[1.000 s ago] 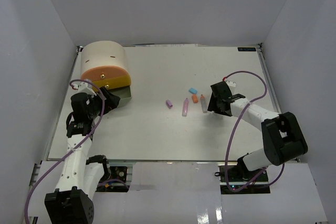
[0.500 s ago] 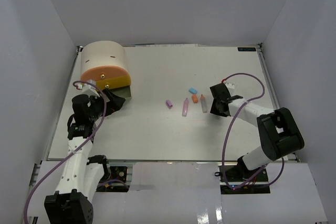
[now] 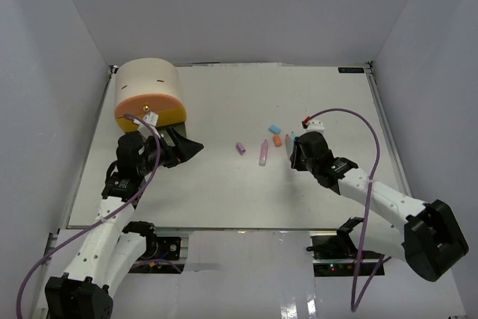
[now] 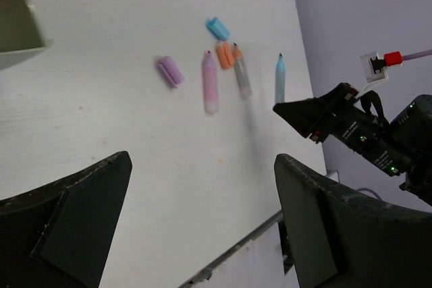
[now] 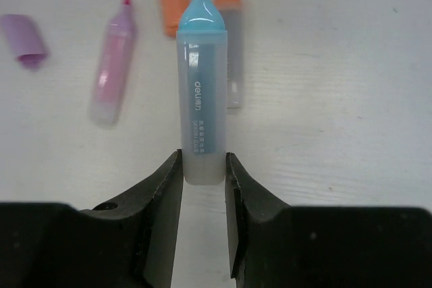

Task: Sort the stationery into containers
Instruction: Pick up the pen from the center of the board, then pick up the pen cap from the center of the board.

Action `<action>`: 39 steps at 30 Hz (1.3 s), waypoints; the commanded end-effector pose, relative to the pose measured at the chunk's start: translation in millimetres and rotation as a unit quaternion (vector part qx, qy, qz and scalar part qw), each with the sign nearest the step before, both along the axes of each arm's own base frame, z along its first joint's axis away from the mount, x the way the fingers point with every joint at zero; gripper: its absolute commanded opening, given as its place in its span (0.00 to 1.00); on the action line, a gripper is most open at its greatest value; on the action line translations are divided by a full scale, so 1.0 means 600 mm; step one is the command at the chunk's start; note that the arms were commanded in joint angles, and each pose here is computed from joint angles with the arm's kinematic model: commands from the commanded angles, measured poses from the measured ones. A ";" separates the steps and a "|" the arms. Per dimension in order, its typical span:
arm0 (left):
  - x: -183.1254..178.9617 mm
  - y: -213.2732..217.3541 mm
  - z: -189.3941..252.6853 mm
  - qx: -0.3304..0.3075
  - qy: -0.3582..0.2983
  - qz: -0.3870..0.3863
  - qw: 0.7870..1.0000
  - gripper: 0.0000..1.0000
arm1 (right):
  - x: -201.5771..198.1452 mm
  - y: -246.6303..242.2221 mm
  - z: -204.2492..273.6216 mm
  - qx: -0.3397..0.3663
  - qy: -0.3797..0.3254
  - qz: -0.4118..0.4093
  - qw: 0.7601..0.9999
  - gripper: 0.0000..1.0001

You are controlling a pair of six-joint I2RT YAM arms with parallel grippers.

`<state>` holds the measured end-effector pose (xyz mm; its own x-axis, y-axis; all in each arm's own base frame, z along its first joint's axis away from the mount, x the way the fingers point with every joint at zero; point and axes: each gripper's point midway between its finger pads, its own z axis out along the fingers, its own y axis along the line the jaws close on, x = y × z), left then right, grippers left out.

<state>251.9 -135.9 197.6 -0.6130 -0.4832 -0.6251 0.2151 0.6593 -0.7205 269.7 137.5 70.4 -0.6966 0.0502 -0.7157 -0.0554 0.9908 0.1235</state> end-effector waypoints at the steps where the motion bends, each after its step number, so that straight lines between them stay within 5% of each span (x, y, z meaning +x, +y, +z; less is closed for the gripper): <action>1: 0.001 -0.044 0.077 -0.044 -0.035 -0.013 0.998 0.98 | -0.005 0.075 0.081 0.059 -0.091 0.088 0.990 0.16; 12: -0.003 -0.227 0.115 -0.040 -0.073 -0.035 0.996 0.92 | -0.079 0.226 0.231 0.194 -0.228 0.233 0.925 0.18; 29: 0.010 -0.310 0.101 -0.033 -0.104 0.006 0.994 0.67 | -0.096 0.234 0.265 0.247 -0.254 0.203 0.913 0.17; 39: -0.002 -0.341 0.087 -0.022 -0.123 -0.004 0.992 0.62 | -0.102 0.237 0.270 0.265 -0.249 0.200 0.910 0.17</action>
<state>246.5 -338.7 229.9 -0.4998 -0.4697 -0.7277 0.3712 0.6430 -0.6699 207.4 277.9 205.3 -0.3709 0.1988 -0.9071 -0.5723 0.7203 0.3919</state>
